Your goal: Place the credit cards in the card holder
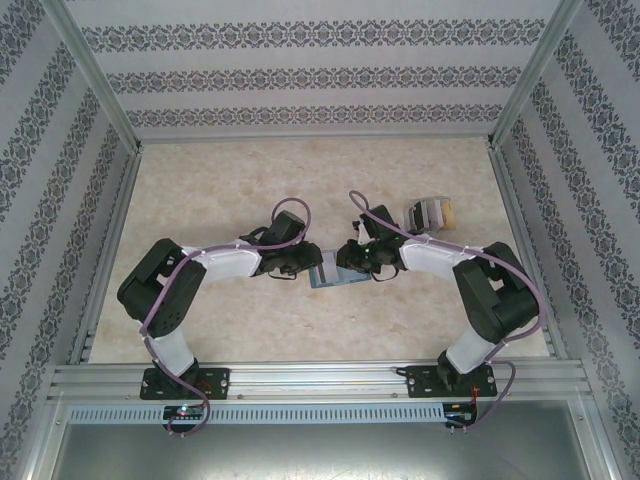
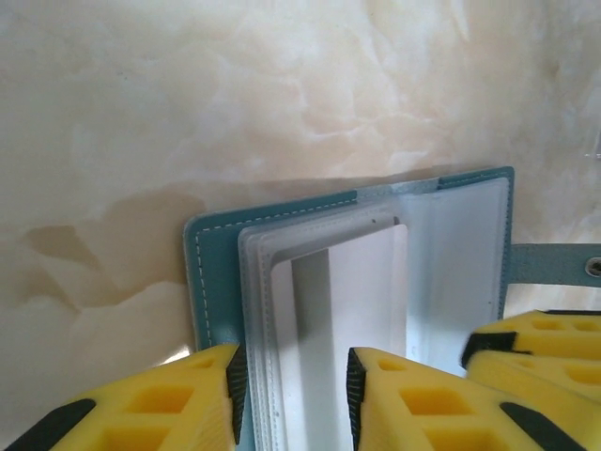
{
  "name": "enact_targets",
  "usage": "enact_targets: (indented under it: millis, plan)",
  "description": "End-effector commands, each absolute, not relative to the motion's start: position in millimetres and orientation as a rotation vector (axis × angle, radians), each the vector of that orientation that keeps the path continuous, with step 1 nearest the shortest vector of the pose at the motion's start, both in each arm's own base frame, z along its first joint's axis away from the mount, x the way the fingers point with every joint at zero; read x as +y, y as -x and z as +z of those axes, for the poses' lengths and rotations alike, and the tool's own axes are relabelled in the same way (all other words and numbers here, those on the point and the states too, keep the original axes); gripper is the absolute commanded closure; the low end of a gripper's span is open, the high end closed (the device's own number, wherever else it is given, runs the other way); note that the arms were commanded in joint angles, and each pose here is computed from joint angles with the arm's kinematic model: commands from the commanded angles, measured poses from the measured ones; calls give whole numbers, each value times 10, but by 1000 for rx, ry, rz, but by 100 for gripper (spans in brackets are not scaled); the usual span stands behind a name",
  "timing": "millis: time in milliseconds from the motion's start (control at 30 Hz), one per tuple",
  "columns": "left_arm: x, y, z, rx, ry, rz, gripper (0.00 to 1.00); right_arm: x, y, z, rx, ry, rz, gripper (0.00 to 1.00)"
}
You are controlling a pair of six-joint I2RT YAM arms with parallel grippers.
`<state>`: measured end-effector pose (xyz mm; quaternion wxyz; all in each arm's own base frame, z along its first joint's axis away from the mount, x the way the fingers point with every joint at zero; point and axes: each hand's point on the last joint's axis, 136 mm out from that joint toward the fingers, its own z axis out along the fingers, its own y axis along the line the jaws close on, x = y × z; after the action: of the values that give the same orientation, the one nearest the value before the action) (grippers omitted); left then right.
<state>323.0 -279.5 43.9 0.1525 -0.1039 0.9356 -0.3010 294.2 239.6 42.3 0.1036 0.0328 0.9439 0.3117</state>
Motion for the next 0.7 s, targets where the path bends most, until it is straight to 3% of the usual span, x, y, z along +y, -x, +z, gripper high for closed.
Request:
enact_targets:
  millis: [0, 267, 667]
  plan:
    - [-2766, -3210, 521, 2660, 288, -858, 62, 2536, -2926, 375, 2813, -41, 936, 76]
    - [-2704, -3192, 548, 2654, 296, -829, 61, 2537, -2911, 374, 2815, -31, 883, 76]
    - [-2711, -3260, 745, 2607, 280, -833, 56, 1756, -3102, 974, 2622, -95, 607, 68]
